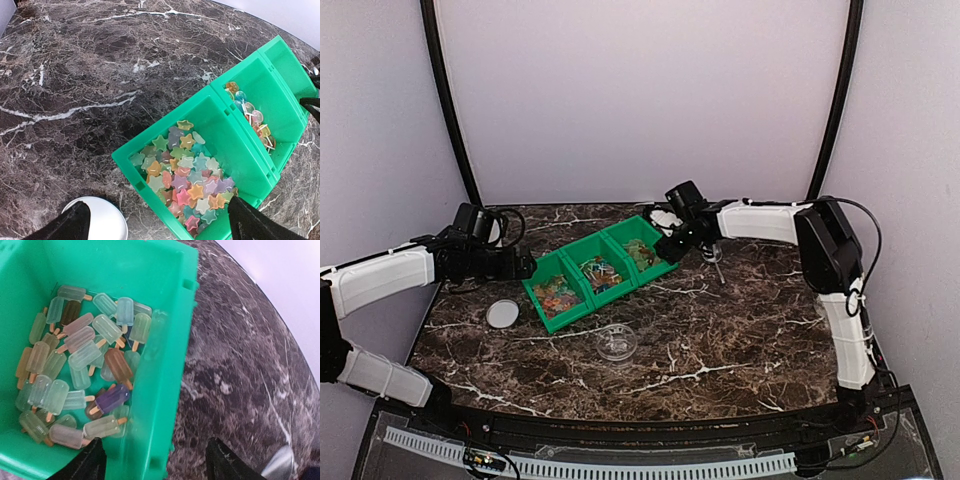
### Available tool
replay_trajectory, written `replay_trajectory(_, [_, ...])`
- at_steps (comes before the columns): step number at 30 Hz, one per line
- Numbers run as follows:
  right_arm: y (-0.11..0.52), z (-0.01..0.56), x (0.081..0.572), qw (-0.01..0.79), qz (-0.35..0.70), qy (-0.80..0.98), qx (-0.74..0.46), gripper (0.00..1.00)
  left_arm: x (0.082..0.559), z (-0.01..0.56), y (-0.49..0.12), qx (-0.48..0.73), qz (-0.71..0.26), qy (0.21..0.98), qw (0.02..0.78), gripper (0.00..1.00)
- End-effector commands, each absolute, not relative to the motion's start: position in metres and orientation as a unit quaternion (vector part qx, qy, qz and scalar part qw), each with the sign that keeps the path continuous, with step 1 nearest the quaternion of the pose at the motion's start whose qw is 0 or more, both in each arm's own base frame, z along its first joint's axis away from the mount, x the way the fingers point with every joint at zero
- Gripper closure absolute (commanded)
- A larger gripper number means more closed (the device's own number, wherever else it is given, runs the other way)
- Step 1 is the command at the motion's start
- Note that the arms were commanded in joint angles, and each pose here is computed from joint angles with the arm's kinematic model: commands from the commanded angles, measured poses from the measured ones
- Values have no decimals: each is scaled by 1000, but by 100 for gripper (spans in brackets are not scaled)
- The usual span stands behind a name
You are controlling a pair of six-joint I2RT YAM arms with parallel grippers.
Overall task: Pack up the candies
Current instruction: Move the storage box to the center of the board, then move the packing bottle to the center of the board.
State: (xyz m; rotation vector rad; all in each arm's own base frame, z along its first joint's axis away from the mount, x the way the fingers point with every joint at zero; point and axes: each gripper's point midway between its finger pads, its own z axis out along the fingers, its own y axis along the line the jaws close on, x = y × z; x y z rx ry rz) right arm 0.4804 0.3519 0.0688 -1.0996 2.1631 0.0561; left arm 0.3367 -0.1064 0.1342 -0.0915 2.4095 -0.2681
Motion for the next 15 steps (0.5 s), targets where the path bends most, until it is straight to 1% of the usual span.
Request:
replay_trajectory(1, [361,128,451,387,61,825,-408,26,336,139,-113,-21,-124,926,357,1])
replay_trajectory(5, [372,137,419,376,69,818,-431,11,335,140,-115,-16,-130,924,358,1])
replay_trajectory(7, [382,140,401,365,79,813,-447,1,335,140,-115,-16,-132,924,359,1])
replay_trajectory(9, [394,141,380,351,92,806,-467,2,335,141,-116,-16,-133,923,360,1])
replay_trajectory(15, [423,136,322,313,111,781,-529,2,335,142,-116,-15,-135,923,361,1])
